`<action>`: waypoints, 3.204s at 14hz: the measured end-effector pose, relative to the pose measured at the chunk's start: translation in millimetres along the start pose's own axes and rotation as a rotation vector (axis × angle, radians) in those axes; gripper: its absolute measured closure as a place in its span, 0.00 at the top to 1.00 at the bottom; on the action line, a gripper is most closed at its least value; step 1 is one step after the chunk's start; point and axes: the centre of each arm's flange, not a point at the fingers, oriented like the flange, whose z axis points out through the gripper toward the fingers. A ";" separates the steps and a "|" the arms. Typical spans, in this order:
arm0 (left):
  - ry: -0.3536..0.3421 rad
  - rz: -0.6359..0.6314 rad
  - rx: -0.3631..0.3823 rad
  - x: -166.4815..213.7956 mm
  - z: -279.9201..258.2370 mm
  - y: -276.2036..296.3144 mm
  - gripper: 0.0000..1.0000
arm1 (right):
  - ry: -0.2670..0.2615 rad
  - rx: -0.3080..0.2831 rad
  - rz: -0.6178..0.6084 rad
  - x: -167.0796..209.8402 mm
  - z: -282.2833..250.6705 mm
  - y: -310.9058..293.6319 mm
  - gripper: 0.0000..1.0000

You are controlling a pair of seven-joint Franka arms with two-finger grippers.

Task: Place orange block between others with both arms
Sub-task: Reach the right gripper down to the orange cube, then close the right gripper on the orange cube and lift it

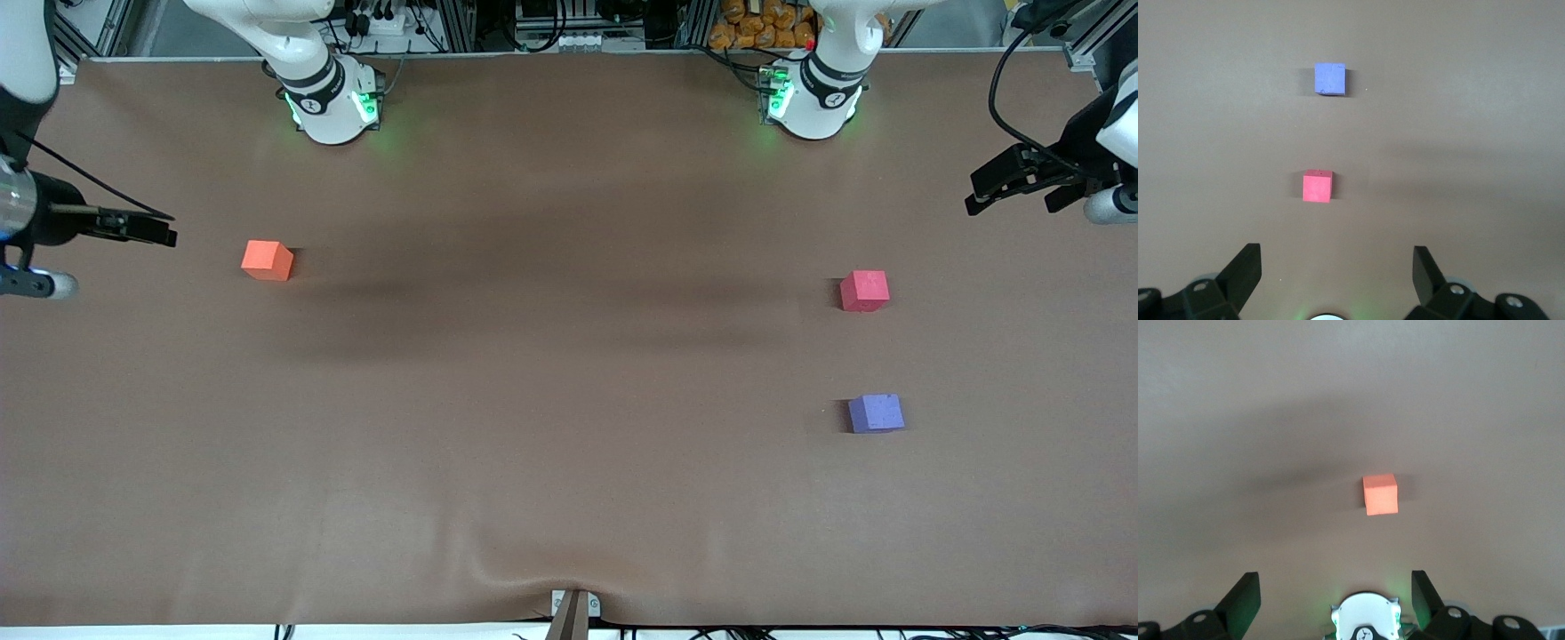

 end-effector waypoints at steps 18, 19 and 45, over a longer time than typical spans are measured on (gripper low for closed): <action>-0.002 0.003 0.000 1.4 1.0 -7.0 1.00 | -0.286 0.052 0.001 60.4 311.7 63.4 1.00; -0.002 0.003 0.000 1.4 1.0 -7.1 1.00 | -0.295 0.054 -0.008 58.7 318.6 63.2 1.00; -0.006 0.004 0.000 1.3 1.6 -7.2 1.00 | -0.101 0.293 -0.301 116.8 210.4 -131.8 0.58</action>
